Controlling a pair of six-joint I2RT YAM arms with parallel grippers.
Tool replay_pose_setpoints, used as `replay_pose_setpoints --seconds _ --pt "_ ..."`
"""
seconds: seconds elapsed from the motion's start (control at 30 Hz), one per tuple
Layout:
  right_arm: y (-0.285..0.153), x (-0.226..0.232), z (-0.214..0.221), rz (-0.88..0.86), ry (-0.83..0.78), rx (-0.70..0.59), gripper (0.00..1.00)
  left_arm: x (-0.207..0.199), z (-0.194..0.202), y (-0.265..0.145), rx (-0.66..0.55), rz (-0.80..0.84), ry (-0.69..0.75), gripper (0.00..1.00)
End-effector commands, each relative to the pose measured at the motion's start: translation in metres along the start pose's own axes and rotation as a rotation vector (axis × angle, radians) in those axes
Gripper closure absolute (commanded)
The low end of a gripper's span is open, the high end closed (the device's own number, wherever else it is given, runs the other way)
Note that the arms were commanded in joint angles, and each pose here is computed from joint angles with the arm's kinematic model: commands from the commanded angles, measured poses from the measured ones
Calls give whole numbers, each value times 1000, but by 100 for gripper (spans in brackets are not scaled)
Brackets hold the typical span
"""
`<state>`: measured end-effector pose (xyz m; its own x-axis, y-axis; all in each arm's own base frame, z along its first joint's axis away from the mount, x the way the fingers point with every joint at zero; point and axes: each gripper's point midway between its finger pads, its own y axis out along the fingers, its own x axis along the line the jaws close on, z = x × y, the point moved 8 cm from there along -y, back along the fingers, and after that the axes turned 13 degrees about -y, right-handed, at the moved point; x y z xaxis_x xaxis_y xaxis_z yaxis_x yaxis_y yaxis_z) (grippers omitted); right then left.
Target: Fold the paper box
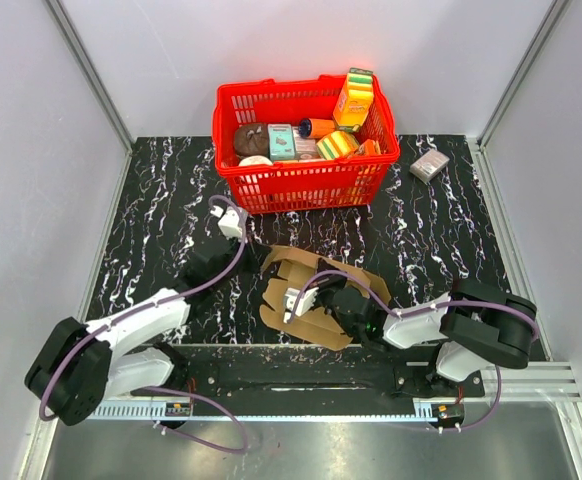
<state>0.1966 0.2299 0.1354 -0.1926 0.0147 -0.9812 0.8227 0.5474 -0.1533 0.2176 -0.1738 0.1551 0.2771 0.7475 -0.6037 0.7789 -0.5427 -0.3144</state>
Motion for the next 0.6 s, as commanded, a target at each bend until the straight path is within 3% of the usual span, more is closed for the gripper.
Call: replay_pose_setpoints --seconds 0.0,0.57 --pt "-3 -11 -5 51 48 -18 100 -30 -32 15 -76 134 29 100" --pt "-6 -8 -6 40 74 -39 100 -19 -17 50 31 76 42 100"
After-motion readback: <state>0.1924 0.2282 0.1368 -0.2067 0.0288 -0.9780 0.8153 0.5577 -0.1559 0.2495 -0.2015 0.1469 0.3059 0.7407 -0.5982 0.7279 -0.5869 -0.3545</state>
